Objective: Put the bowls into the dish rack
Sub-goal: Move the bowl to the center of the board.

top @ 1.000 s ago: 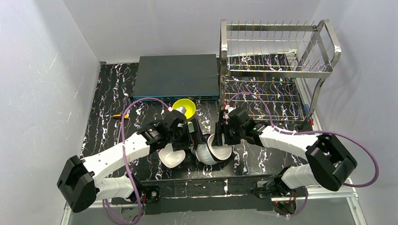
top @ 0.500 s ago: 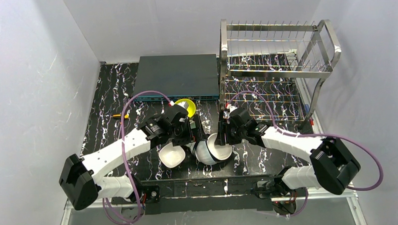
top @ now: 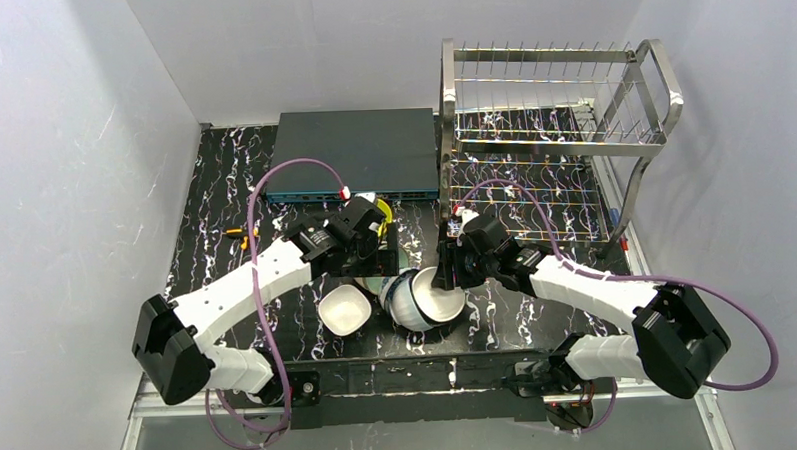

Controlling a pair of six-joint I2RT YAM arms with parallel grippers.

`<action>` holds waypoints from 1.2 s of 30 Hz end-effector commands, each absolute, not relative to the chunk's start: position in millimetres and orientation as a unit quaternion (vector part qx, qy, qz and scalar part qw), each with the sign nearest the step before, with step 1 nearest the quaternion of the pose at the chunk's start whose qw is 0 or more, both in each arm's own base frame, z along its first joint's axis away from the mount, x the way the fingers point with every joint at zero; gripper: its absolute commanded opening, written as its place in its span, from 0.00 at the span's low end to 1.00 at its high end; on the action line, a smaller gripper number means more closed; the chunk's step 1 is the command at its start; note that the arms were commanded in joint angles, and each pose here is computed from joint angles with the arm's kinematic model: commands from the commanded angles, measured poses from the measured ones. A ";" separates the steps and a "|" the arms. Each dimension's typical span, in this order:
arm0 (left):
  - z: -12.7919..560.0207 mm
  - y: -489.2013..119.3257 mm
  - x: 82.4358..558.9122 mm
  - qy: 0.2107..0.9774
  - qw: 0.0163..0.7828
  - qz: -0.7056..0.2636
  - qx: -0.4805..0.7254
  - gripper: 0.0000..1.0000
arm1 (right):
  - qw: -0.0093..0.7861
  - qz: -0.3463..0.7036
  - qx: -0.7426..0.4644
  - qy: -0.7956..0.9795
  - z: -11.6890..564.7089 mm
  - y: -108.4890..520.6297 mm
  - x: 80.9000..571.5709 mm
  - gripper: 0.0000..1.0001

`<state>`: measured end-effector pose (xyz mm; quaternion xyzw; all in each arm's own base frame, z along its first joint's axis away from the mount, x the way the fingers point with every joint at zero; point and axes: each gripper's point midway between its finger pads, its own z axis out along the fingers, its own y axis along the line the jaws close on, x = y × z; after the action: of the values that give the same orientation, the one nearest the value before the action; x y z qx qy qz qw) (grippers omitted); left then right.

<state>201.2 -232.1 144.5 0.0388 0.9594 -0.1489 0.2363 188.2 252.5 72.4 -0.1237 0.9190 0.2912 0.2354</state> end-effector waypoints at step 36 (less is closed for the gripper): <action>82.9 -169.6 235.1 0.983 0.161 -0.087 -0.029 0.62 | 0.281 0.340 -0.153 0.884 112.2 270.9 197.8 0.58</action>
<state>242.6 -181.0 82.1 -0.0074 0.9823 -0.0855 0.1668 185.9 256.7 81.6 -0.1392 0.9093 0.3089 0.2414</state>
